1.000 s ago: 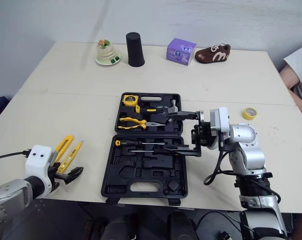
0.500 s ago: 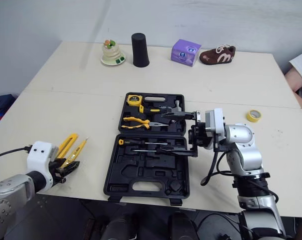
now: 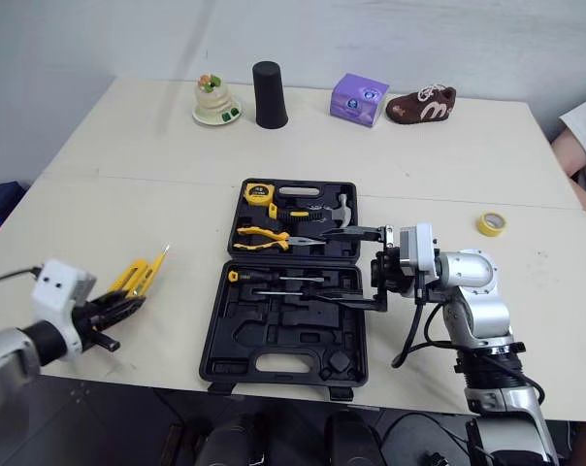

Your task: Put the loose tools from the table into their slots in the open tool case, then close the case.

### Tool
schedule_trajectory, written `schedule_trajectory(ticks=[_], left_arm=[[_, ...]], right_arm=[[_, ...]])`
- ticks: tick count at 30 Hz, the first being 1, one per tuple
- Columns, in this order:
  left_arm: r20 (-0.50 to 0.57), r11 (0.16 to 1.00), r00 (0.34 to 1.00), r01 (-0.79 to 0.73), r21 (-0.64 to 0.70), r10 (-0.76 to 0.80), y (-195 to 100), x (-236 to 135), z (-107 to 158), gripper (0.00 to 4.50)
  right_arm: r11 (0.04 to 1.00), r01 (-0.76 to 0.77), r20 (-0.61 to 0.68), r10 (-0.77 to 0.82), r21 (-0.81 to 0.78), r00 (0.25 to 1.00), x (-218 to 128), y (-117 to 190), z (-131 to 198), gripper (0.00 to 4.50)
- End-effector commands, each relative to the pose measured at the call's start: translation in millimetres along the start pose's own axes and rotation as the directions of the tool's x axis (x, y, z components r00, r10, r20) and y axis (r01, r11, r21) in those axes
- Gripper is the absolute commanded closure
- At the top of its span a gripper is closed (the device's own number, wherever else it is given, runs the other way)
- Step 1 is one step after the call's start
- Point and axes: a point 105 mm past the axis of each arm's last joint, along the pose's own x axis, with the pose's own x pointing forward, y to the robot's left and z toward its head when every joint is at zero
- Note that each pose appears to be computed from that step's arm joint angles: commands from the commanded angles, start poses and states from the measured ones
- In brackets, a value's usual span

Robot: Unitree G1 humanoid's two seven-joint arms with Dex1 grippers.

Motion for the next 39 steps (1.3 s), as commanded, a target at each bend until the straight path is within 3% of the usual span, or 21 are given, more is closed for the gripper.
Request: schedule_trajectory(ticks=[1,5,9,16,21,25,39], left_arm=[[0.067,0.966,0.969,0.228,0.124,-0.238,-20.1,-11.2,35.3,4.01],[-0.033,0.884,0.909,0.412,0.22,-0.415,-41.1,3.2,51.0,4.01],[-0.178,0.673,0.75,0.654,0.346,-0.637,-85.2,29.4,62.4,4.01],[-0.304,0.552,0.714,0.688,0.472,-0.631,-90.9,67.8,64.4,4.01],[-0.406,0.542,0.7,0.713,0.444,-0.588,-84.8,79.0,54.6,4.01],[-0.494,0.597,0.672,0.732,0.328,-0.552,-82.6,81.6,43.7,4.01],[-0.553,0.61,0.694,0.701,0.37,-0.462,-71.3,105.5,40.2,4.01]], right_arm=[[0.997,0.044,-0.037,-0.047,-0.062,0.998,-19.7,-7.0,9.1,0.0],[0.996,0.063,-0.074,-0.067,-0.064,0.995,-24.9,-8.9,7.5,0.0],[0.998,0.06,-0.138,-0.064,-0.029,0.988,-34.8,-1.1,2.7,0.0],[0.996,0.084,-0.155,-0.088,-0.037,0.984,-38.0,-2.4,2.1,0.0],[0.994,0.106,-0.161,-0.111,-0.039,0.981,-40.1,-0.9,1.8,0.0],[0.992,0.118,-0.16,-0.122,-0.037,0.98,-39.9,2.3,2.1,0.0],[0.987,0.148,-0.156,-0.155,-0.056,0.975,-31.8,1.4,6.2,0.0]])
